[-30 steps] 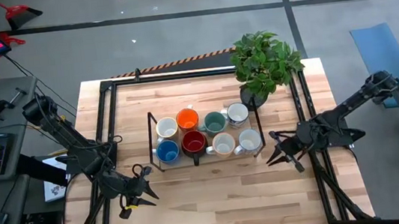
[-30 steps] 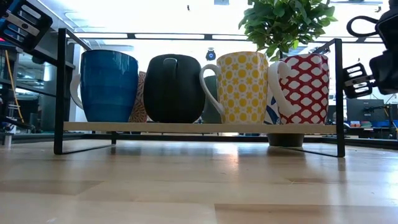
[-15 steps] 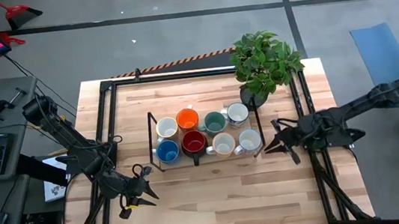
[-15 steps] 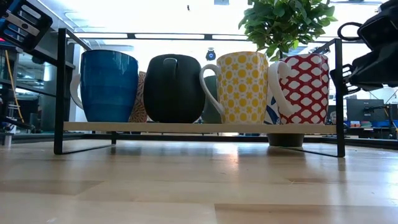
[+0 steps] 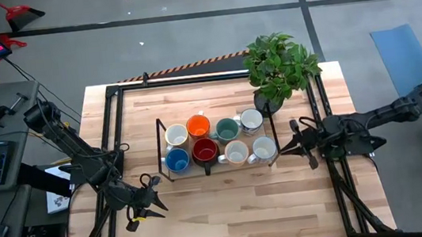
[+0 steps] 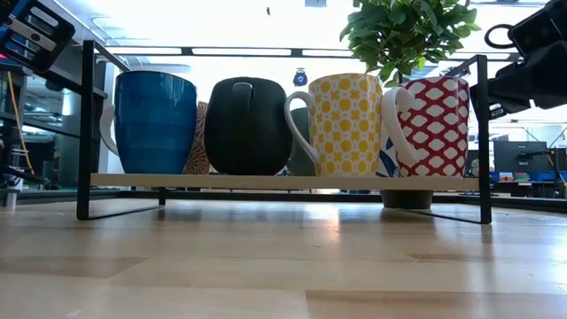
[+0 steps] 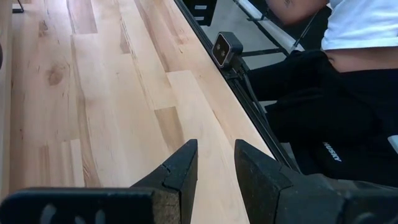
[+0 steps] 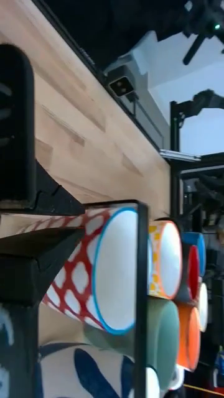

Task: Place coffee mugs
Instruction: Return to Home Position

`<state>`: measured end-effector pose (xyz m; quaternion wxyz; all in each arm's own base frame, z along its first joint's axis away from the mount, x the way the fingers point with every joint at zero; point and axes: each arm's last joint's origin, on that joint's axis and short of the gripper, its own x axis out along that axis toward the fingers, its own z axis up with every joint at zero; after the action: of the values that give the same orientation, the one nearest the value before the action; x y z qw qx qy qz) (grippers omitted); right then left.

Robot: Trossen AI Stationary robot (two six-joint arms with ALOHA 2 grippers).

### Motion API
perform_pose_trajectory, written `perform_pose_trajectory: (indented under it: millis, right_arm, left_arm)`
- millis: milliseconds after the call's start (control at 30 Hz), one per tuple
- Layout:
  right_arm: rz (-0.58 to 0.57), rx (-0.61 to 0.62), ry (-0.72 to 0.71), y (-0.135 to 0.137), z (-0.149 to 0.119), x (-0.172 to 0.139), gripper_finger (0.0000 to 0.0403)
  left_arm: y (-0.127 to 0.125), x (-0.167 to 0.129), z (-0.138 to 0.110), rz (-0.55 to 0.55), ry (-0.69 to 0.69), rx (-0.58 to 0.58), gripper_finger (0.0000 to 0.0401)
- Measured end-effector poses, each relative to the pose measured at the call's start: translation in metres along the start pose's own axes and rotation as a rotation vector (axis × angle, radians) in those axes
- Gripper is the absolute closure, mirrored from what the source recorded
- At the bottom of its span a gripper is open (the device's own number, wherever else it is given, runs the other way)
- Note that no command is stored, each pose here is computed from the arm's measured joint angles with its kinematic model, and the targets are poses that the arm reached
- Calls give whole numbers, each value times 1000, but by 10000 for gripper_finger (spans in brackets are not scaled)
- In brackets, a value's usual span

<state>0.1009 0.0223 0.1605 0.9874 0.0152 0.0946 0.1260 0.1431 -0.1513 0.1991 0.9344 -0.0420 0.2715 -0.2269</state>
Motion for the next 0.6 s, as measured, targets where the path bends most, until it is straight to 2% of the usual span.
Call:
perform_pose_trajectory:
  millis: [400, 600]
  right_arm:
    - [1, -6, -98, 1, 7, -7, 379]
    - [-39, -16, -140, 0, 9, -11, 379]
  left_arm:
    - [0, 0, 0, 0, 0, 0, 307]
    - [0, 0, 0, 0, 0, 0, 307]
